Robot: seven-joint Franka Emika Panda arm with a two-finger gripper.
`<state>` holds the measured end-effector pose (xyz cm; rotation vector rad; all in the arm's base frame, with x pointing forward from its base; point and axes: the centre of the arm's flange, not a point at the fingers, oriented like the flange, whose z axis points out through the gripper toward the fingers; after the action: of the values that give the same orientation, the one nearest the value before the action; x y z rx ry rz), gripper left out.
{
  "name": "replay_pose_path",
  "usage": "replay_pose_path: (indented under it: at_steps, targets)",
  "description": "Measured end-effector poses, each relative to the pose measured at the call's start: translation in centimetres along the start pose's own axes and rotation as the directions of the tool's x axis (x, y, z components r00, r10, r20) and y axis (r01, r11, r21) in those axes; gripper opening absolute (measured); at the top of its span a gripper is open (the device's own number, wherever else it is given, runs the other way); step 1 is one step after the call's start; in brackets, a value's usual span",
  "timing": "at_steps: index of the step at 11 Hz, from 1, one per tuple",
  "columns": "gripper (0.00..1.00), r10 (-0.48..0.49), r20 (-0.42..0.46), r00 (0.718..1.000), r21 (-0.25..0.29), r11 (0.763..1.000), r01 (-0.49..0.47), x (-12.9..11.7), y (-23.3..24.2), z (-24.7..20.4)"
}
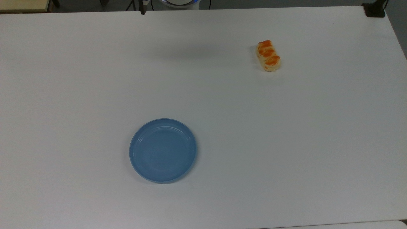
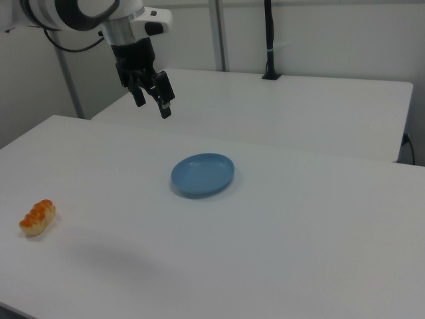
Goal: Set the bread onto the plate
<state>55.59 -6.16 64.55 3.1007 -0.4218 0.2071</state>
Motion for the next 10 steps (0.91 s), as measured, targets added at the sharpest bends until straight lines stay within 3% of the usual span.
replay_pose_path:
  at_steps: [4, 10]
  targets:
    - [1.0, -0.121, 0.024, 0.992, -0.001, 0.993, 0.121, 0.4, 0.4, 1.3]
    - [1.0, -0.129, 0.029, 0.991, -0.001, 0.992, 0.129, 0.5, 0.4, 1.6]
